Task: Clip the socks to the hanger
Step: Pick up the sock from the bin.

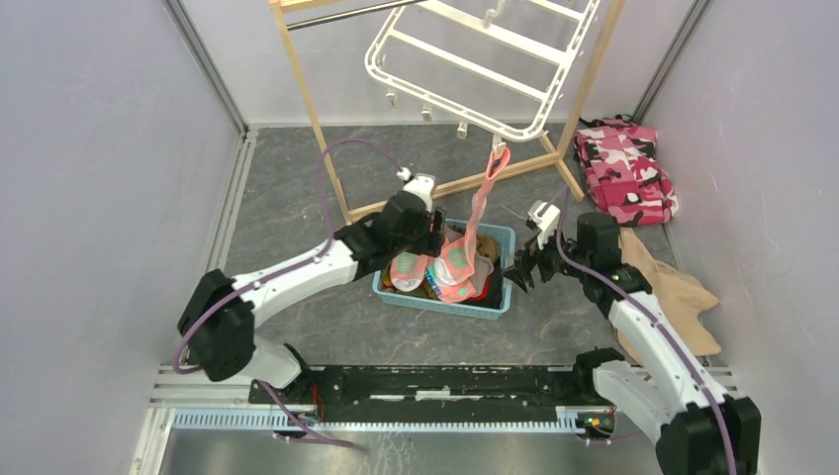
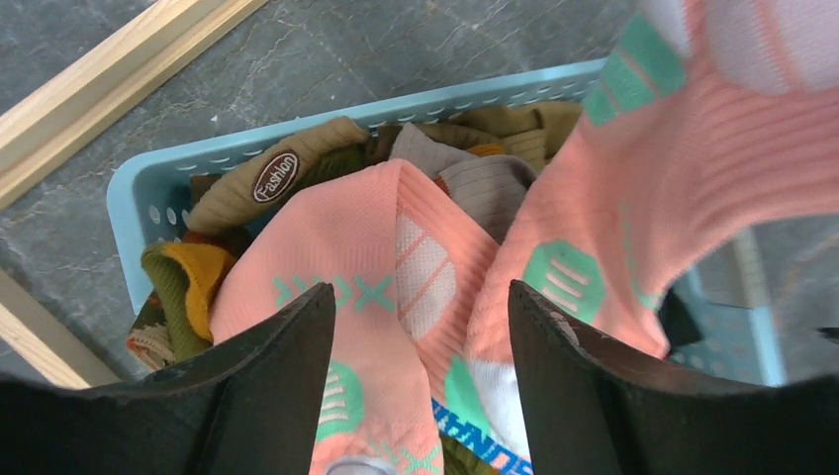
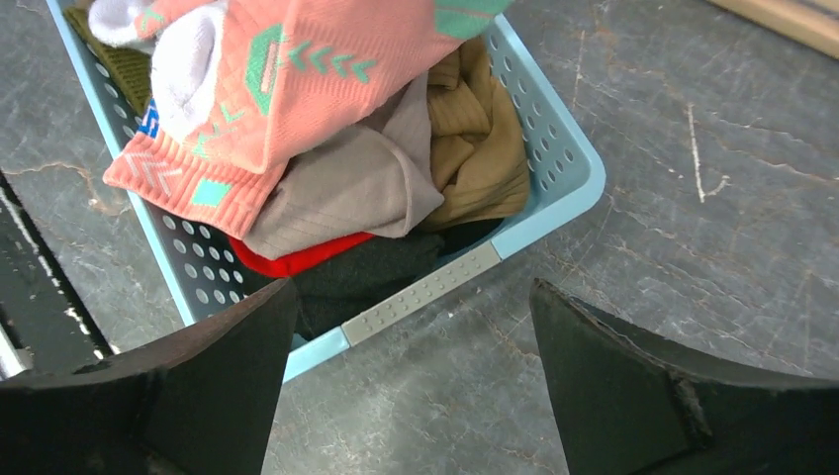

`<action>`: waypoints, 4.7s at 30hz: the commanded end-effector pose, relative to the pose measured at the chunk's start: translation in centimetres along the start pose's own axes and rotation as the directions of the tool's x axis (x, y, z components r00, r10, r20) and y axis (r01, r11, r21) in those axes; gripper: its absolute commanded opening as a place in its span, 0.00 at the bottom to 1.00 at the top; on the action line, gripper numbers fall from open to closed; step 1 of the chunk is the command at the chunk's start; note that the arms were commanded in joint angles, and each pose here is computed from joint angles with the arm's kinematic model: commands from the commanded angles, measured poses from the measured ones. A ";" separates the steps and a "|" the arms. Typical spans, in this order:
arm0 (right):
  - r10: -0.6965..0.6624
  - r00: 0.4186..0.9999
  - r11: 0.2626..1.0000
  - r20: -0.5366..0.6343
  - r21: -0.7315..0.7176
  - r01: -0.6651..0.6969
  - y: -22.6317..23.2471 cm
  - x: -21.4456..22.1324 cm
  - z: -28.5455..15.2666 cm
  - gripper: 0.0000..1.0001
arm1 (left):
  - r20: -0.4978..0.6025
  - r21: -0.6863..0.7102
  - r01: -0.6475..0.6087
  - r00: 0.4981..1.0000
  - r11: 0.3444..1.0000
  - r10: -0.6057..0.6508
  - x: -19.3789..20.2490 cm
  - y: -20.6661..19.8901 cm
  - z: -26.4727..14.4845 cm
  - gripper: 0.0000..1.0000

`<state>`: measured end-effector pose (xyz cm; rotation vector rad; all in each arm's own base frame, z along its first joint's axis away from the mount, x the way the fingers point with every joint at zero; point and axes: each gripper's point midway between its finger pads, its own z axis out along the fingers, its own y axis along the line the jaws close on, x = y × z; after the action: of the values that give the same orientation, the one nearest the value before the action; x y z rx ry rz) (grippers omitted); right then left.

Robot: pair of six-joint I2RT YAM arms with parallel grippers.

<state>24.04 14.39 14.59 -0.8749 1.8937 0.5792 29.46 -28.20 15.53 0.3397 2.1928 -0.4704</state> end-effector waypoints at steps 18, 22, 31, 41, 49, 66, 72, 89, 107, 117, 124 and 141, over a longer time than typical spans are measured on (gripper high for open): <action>0.021 0.998 0.990 0.056 -0.139 -0.013 -0.4 -2.0 0.0 0.86 | -0.066 -0.231 -0.308 0.951 0.923 0.300 -1.5 1.5 3.0 0.57; 0.021 0.998 0.990 0.061 -0.139 -0.012 -0.5 -2.0 -0.1 0.86 | -0.111 -0.214 -0.331 0.943 0.919 0.313 -0.3 1.6 3.5 0.53; 0.002 0.996 0.982 0.089 -0.187 0.014 0.4 -2.8 -0.5 0.85 | -0.078 -0.159 -0.306 0.952 0.939 0.297 -1.7 0.6 2.4 0.08; -0.240 0.940 0.903 0.241 -0.300 0.307 4.1 -5.8 -3.6 0.85 | 0.037 -0.078 -0.176 0.983 0.981 0.179 -4.1 -0.2 -4.7 0.02; -0.433 0.793 0.711 0.429 -0.377 0.593 7.9 -6.3 -5.8 0.86 | 0.180 -0.020 -0.131 0.975 0.991 0.133 -8.2 -0.6 -11.2 0.02; -0.531 0.725 0.659 0.439 -0.325 0.679 9.1 -10.1 -3.9 0.88 | 0.490 0.541 -0.313 0.872 0.781 0.010 -15.6 -11.7 -22.3 0.02; -0.454 0.760 0.727 0.466 -0.300 0.618 10.3 -12.2 -3.8 0.88 | 0.455 0.618 -0.219 0.883 0.755 -0.116 -16.5 -13.5 -20.7 0.02; -0.176 0.855 0.923 0.487 -0.220 0.315 9.7 -14.8 -4.0 0.86 | 0.450 0.616 -0.117 0.864 0.779 -0.226 -17.8 -13.2 -19.2 0.02; 0.118 0.908 0.968 0.402 -0.250 -0.015 12.1 -16.3 -0.1 0.75 | 0.424 0.510 0.003 0.869 0.860 -0.254 -15.6 -9.6 -18.4 0.02; 0.193 0.916 0.945 0.352 -0.317 -0.077 15.4 -17.8 2.0 0.80 | 0.412 0.414 0.075 0.873 0.907 -0.260 -14.3 -7.2 -17.0 0.02; 0.178 0.941 0.979 0.289 -0.146 -0.140 12.5 -16.4 4.5 0.58 | 0.417 0.409 0.074 0.871 0.910 -0.258 -13.8 -6.8 -17.1 0.02; 0.129 0.938 0.961 0.322 -0.272 -0.039 12.4 -17.0 2.7 0.00 | 0.411 0.255 0.053 0.898 0.965 -0.158 -9.8 -3.1 -14.5 0.03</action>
<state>22.44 29.64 25.50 -0.7355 1.7021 0.8943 23.47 -26.12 33.19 0.2237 1.7297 -0.8615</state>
